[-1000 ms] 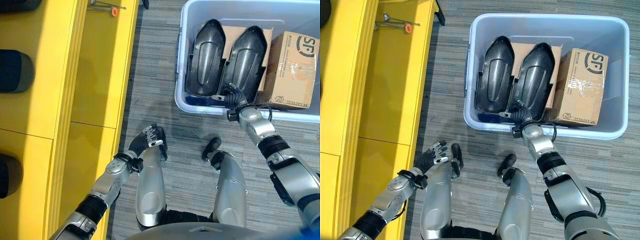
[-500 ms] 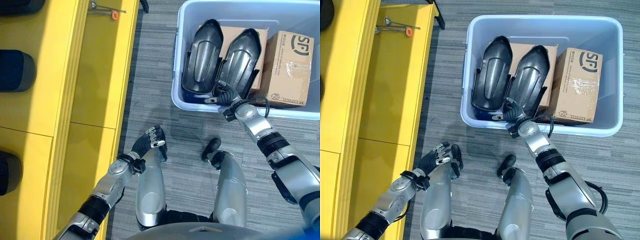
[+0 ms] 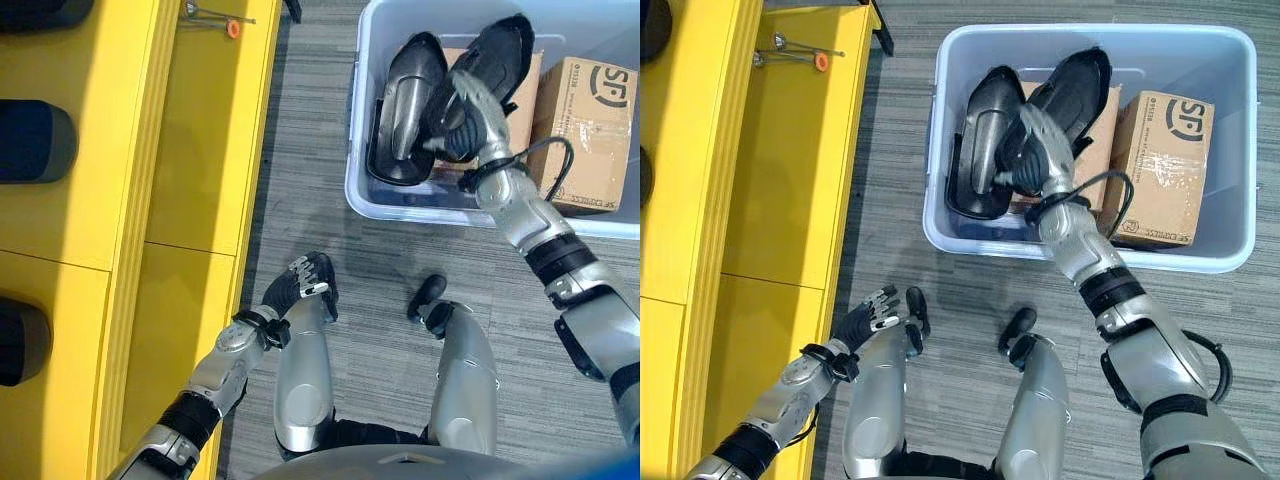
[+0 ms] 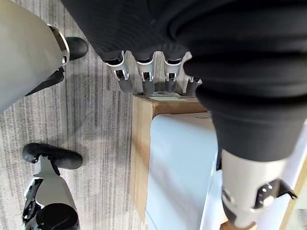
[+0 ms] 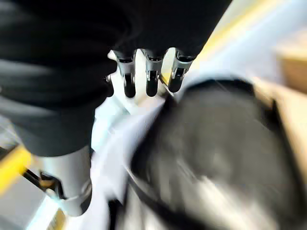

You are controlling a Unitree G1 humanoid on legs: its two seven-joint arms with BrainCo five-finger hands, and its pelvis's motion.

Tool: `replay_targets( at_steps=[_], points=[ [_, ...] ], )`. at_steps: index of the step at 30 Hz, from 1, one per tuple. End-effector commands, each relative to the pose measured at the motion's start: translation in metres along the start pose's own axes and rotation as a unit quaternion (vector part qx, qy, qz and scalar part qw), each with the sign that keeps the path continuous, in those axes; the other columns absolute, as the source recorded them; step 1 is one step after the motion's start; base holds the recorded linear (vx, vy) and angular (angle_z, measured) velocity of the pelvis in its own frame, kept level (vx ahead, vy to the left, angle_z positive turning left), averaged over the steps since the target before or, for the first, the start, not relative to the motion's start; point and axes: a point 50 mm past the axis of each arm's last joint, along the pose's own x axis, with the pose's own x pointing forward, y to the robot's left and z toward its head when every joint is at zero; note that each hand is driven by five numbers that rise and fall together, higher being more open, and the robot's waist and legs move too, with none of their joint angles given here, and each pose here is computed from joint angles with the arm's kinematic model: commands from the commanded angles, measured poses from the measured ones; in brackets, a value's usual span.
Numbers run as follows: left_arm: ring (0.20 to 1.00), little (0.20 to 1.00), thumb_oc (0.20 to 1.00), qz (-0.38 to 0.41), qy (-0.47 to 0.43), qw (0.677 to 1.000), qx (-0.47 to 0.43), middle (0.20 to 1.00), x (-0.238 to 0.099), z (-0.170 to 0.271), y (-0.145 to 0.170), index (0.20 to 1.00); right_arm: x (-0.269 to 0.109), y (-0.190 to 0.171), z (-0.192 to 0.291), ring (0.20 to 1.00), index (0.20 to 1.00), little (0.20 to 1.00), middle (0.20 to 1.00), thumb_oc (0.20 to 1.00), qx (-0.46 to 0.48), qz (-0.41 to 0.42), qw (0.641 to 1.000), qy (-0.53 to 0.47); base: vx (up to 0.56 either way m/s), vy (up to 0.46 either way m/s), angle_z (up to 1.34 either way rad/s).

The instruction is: Move parts from the plastic box to the shelf.

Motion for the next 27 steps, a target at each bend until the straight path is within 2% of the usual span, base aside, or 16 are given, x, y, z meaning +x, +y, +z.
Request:
replay_targets(
  at_steps=[1, 7, 11, 12, 15, 19, 27],
  points=[
    [1.0, 1.0, 1.0, -0.043, -0.007, 0.999, 0.003, 1.0, -0.004, -0.003, -0.018, 1.0, 0.012, -0.034, 0.035, 1.0, 1.0, 1.0, 1.0, 1.0, -0.013, -0.114, 0.985, -0.127, 0.0, 0.031, -0.02],
    [1.0, 1.0, 1.0, -0.046, -0.005, 0.999, 0.005, 1.0, -0.004, -0.006, -0.017, 1.0, 0.011, -0.035, 0.048, 1.0, 1.0, 1.0, 1.0, 1.0, -0.037, -0.1, 0.979, -0.176, 0.0, 0.003, -0.01],
    [1.0, 1.0, 1.0, -0.045, -0.006, 0.999, 0.008, 1.0, -0.006, -0.007, -0.016, 1.0, 0.009, -0.037, 0.049, 1.0, 1.0, 1.0, 1.0, 1.0, 0.003, -0.106, 0.98, -0.17, 0.01, 0.001, -0.06],
    [1.0, 1.0, 1.0, -0.043, -0.005, 0.999, 0.008, 1.0, -0.006, -0.007, -0.015, 1.0, 0.003, -0.039, 0.044, 1.0, 1.0, 1.0, 1.0, 1.0, 0.049, -0.127, 0.98, -0.144, 0.02, 0.01, -0.06],
    [1.0, 1.0, 1.0, -0.039, -0.005, 0.999, 0.007, 1.0, -0.005, -0.007, -0.016, 1.0, -0.003, -0.039, 0.036, 1.0, 1.0, 1.0, 1.0, 1.0, 0.088, -0.16, 0.978, -0.097, 0.01, 0.012, -0.03],
    [1.0, 1.0, 1.0, -0.03, -0.01, 1.0, 0.003, 1.0, -0.002, -0.005, -0.019, 1.0, -0.017, -0.031, 0.01, 1.0, 1.0, 1.0, 1.0, 1.0, 0.205, -0.196, 0.959, 0.033, 0.0, 0.0, 0.0],
    [1.0, 1.0, 1.0, -0.022, -0.007, 1.0, -0.003, 1.0, 0.004, -0.003, -0.025, 1.0, -0.024, -0.029, -0.011, 1.0, 1.0, 1.0, 1.0, 1.0, 0.252, -0.237, 0.931, 0.113, 0.01, 0.018, -0.09]
  ],
)
